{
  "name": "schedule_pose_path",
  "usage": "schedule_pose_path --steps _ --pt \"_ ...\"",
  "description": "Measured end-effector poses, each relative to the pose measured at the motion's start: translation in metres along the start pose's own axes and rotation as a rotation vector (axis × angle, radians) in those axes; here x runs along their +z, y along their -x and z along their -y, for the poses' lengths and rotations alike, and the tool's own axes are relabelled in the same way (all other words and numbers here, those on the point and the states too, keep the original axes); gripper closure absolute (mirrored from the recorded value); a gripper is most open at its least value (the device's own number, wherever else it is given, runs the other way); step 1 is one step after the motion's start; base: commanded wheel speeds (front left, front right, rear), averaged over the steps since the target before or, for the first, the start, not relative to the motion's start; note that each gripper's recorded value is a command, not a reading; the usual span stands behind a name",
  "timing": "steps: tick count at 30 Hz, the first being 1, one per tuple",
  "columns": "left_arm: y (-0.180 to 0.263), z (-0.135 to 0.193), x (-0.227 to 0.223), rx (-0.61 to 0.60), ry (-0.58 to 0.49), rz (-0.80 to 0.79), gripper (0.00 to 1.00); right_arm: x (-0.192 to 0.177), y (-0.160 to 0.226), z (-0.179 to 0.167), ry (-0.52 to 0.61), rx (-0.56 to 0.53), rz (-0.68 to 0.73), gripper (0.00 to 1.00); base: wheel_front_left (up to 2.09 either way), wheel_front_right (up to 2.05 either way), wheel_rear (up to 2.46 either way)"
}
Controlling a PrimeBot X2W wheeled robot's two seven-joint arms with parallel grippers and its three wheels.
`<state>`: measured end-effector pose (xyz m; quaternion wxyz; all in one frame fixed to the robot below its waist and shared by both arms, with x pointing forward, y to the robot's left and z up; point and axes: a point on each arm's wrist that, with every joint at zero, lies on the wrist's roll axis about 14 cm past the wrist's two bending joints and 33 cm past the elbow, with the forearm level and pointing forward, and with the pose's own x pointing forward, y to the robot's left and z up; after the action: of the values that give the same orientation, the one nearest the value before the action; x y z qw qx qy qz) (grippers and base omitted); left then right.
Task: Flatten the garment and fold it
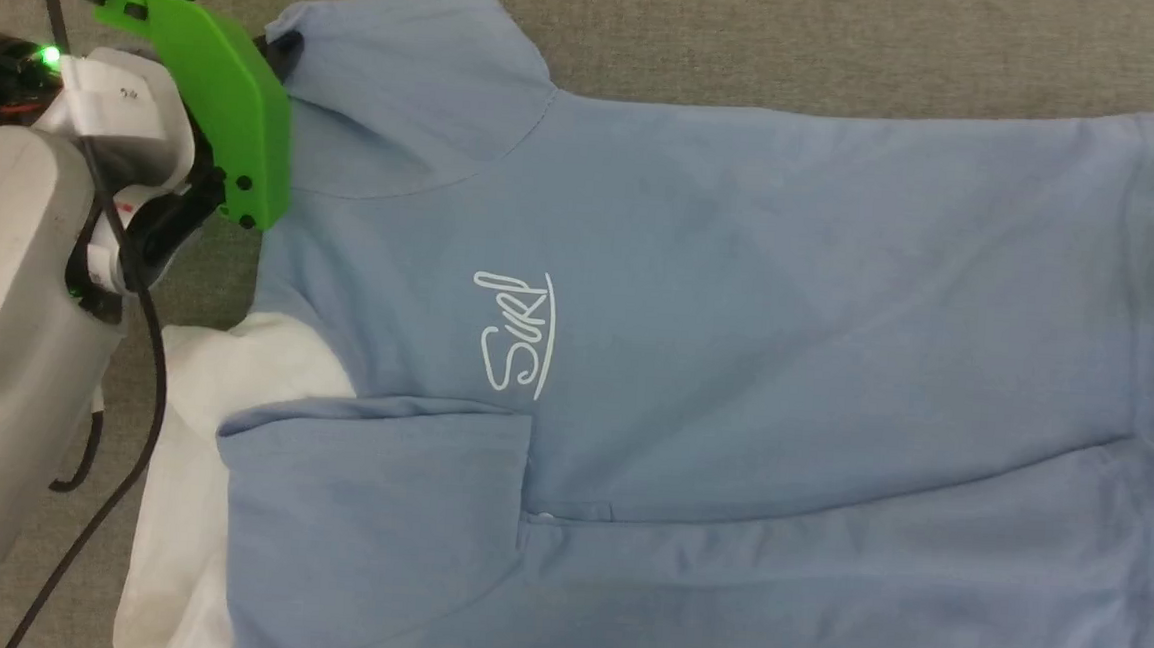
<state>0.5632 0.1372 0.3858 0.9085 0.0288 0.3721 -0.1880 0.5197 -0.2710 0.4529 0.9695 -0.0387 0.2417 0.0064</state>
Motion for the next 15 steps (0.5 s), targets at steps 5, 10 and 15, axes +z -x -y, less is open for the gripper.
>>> schedule_pose_path --steps 5,10,15 --pt "-0.004 -0.001 -0.002 -0.001 0.008 0.003 1.00 -0.036 -0.020 -0.009 -0.033 0.042 -0.204 0.00 0.00 0.00 0.00" --pt "-0.006 -0.005 -0.004 0.006 0.012 0.001 1.00 -0.059 -0.033 -0.017 -0.048 0.063 -0.310 0.00 0.00 0.00 0.00" --pt "-0.008 -0.008 -0.005 0.013 0.017 0.002 1.00 -0.066 -0.046 -0.021 -0.058 0.058 -0.350 1.00 0.00 0.00 0.00"
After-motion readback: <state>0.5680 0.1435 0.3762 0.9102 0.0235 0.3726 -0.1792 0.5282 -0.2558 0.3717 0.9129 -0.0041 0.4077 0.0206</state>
